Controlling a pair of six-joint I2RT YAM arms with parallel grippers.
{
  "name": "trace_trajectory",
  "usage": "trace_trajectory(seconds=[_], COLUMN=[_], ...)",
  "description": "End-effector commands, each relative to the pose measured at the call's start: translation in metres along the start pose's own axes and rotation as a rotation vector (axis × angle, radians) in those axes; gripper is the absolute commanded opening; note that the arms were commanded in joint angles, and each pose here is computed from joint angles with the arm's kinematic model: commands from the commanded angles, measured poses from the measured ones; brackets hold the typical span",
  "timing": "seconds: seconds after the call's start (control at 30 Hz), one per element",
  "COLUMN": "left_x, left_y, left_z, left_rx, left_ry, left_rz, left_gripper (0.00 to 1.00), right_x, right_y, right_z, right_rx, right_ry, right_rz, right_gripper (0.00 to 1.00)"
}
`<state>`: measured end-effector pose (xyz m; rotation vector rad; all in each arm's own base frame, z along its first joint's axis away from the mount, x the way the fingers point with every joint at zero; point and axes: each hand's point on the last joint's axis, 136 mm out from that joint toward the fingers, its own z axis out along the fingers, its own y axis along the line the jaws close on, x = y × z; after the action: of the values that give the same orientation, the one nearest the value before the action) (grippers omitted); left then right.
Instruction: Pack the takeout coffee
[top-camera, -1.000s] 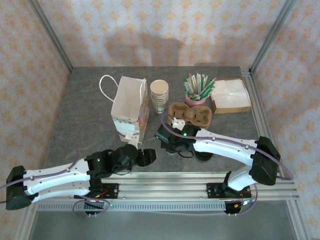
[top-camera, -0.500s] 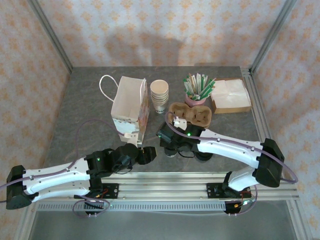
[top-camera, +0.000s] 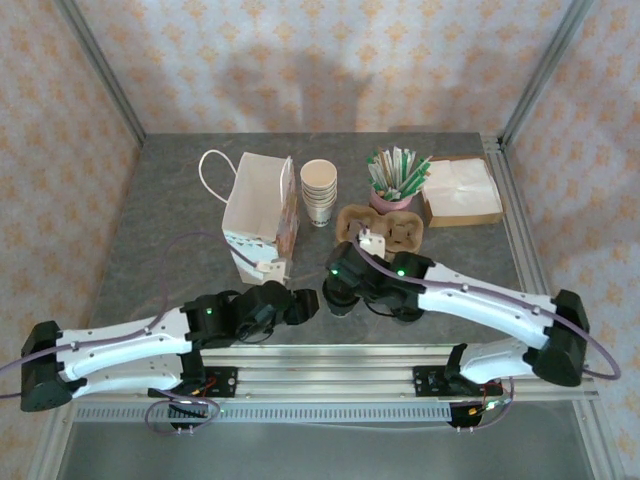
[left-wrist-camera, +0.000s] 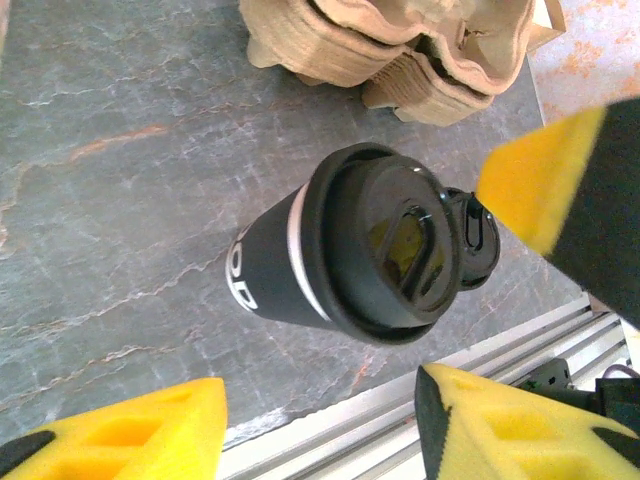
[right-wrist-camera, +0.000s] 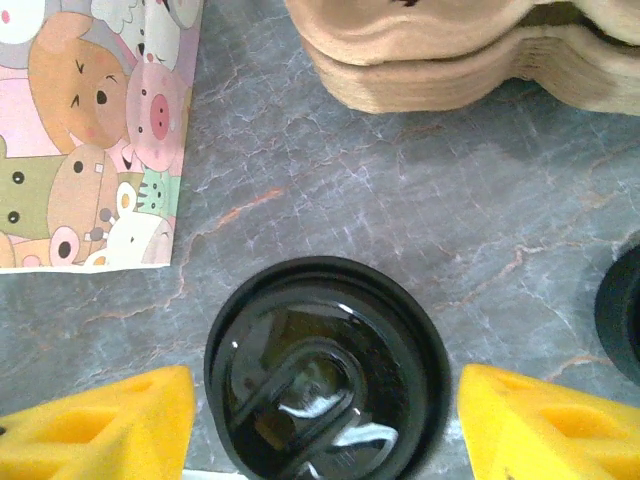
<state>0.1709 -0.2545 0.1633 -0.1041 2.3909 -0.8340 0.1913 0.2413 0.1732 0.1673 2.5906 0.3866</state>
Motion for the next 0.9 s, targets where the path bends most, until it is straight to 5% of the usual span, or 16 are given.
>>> trace_trajectory(seconds=[0.0, 0.37, 0.87], left_x=[-0.005, -0.029, -0.032], left_y=[-0.005, -0.002, 0.001], left_z=[0.004, 0.032, 0.061], left_rx=[-0.053, -0.088, -0.063], left_ry=[-0.007, -0.038, -0.021], left_rz=[0.041, -0.048, -0.145], left_gripper=[0.49, 0.24, 0.27], right_x=[0.01, 0.016, 0.009], right_y=[-0.029, -0.039, -0.032], right_z=[0.0, 0.01, 0.022], right_rx=[0.05, -0.007, -0.079], right_ry=[0.002, -0.006, 0.015], right_rz=[0.031, 0.104, 0.145], right_gripper=[0.67, 0.64, 0.6])
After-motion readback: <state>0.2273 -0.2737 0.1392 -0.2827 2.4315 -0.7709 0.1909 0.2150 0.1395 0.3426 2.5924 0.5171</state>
